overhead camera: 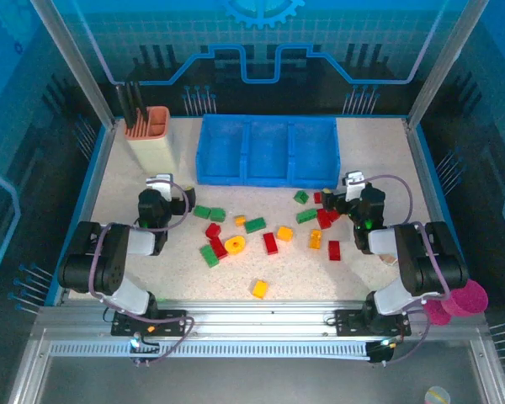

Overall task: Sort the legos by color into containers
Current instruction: Pick up the lego from the center of the table, then place the lego in the container, then pick up the lego from the center of the table.

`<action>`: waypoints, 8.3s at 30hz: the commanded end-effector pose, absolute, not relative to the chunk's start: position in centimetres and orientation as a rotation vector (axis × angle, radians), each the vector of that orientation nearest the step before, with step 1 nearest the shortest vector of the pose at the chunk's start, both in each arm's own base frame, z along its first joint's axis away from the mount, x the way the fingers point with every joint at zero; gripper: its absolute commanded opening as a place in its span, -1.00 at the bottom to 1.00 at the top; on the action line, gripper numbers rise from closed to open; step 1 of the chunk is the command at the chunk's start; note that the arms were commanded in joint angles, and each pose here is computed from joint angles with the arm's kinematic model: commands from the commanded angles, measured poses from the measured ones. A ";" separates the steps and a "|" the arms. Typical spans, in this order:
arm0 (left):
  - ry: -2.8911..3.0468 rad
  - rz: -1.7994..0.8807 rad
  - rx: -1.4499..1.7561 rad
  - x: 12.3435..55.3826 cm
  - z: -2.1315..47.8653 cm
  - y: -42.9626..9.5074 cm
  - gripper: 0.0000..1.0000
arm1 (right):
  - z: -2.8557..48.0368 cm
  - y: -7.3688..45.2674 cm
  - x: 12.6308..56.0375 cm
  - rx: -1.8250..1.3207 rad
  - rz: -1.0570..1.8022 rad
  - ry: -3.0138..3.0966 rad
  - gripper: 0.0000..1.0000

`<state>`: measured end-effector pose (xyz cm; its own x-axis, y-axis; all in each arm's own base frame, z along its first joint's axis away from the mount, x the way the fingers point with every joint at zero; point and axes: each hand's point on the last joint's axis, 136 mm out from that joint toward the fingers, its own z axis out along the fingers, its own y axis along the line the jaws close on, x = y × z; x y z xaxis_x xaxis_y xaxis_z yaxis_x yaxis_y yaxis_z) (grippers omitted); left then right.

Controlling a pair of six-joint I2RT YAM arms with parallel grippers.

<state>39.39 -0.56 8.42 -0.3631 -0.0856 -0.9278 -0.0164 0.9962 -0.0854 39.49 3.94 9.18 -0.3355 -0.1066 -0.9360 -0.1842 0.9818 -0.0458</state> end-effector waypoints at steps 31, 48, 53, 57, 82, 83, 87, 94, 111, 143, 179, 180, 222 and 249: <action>1.908 -0.066 -0.065 39.9 9.5 -0.6 0.99 | 9.8 3.8 39.8 -0.201 0.085 1.896 1.00; 1.898 -0.067 -0.059 39.7 10.5 -0.6 0.99 | 11.1 4.1 39.5 -0.218 0.072 1.860 1.00; 1.955 -0.060 -0.215 37.8 18.5 0.2 0.98 | 16.1 4.0 38.1 -0.077 0.012 2.042 1.00; 1.927 -0.085 -0.155 36.1 24.6 -1.7 0.99 | 18.4 6.5 36.8 0.010 0.127 2.152 1.00; 2.172 -0.177 -0.015 34.8 26.5 -4.3 0.98 | 11.5 15.2 31.2 0.679 0.228 2.688 0.36; 2.179 -0.180 -0.002 34.8 26.5 -4.5 0.99 | 11.2 15.3 31.2 0.710 0.237 2.691 0.34; 2.213 -0.242 0.076 34.8 26.7 -5.8 0.98 | 10.0 15.2 31.2 0.824 0.223 2.692 0.27; 2.249 -0.265 0.148 34.8 26.2 -6.6 0.99 | 8.1 15.0 31.5 0.924 0.202 2.701 0.27; 2.211 -0.228 0.189 33.6 26.9 -6.3 0.99 | 4.1 14.4 32.5 0.895 0.058 2.804 0.26; 2.217 -0.159 0.194 34.3 26.2 -5.6 0.99 | 14.0 12.8 34.3 -0.007 -0.114 2.787 -0.72; 2.332 -0.137 0.236 35.1 23.4 -6.7 0.98 | 12.1 12.2 51.2 -0.070 0.000 2.606 0.05; 2.335 -0.139 0.237 35.1 23.3 -6.7 0.98 | 12.4 12.3 50.9 -0.068 0.011 2.606 0.06; 2.336 -0.166 0.249 35.0 22.2 -7.5 0.98 | 2.0 16.2 40.3 0.169 0.116 2.876 0.13; 2.386 -0.137 0.276 35.5 21.3 -7.4 0.98 | 13.6 13.5 42.9 -0.060 -0.003 2.667 -0.43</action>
